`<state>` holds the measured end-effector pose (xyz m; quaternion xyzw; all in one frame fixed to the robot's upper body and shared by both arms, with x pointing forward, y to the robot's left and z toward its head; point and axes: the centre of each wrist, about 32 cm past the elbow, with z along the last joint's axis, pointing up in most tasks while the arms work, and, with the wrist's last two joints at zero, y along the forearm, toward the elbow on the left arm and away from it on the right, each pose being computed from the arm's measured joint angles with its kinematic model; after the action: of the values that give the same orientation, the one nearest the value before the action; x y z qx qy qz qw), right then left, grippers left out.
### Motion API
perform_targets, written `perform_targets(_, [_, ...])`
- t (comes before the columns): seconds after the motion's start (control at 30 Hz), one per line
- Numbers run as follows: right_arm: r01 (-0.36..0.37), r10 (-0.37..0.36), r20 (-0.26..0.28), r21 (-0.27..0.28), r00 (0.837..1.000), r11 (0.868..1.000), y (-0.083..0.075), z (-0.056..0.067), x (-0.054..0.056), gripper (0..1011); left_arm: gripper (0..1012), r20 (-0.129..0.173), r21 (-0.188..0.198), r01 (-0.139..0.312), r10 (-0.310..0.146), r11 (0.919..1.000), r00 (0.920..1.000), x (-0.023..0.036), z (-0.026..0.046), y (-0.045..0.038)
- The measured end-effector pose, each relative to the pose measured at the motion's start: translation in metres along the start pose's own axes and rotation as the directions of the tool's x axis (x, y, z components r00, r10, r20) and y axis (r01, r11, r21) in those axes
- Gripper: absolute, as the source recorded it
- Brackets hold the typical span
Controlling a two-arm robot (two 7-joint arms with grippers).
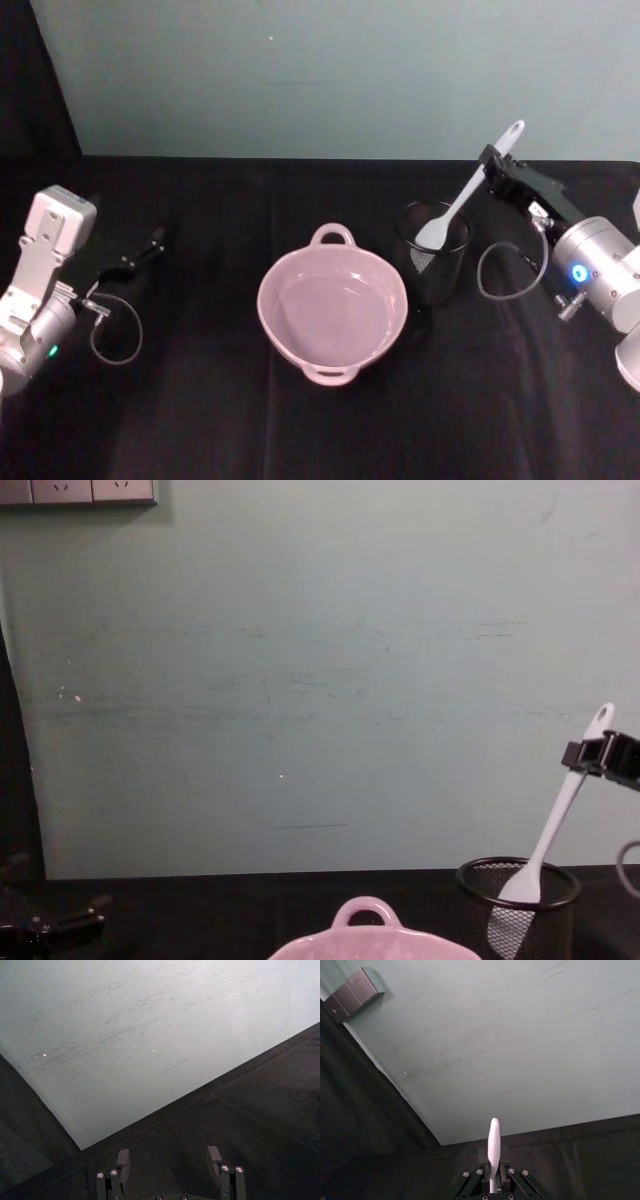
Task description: Use the one hand to pick up the spoon and stir the clear water in the bowl.
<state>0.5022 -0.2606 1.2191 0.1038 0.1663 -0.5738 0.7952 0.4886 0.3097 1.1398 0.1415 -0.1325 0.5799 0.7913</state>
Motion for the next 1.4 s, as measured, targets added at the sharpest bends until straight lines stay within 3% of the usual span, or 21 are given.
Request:
perform_targets(0.63, [0.000,0.000,-0.001,-0.030,1.000,1.000,-0.001,-0.017,0.002,112,1011,0.000,0.000,0.000,0.000,1.0000,1.0000,0.0000,0.0000,0.0000])
perform_targets(1.4, [0.034,-0.035,-0.036,-0.028,0.999,0.999,-0.002,-0.021,0.002,112,1011,0.000,0.000,0.000,0.000,1.0000,1.0000,0.0000,0.0000,0.0000])
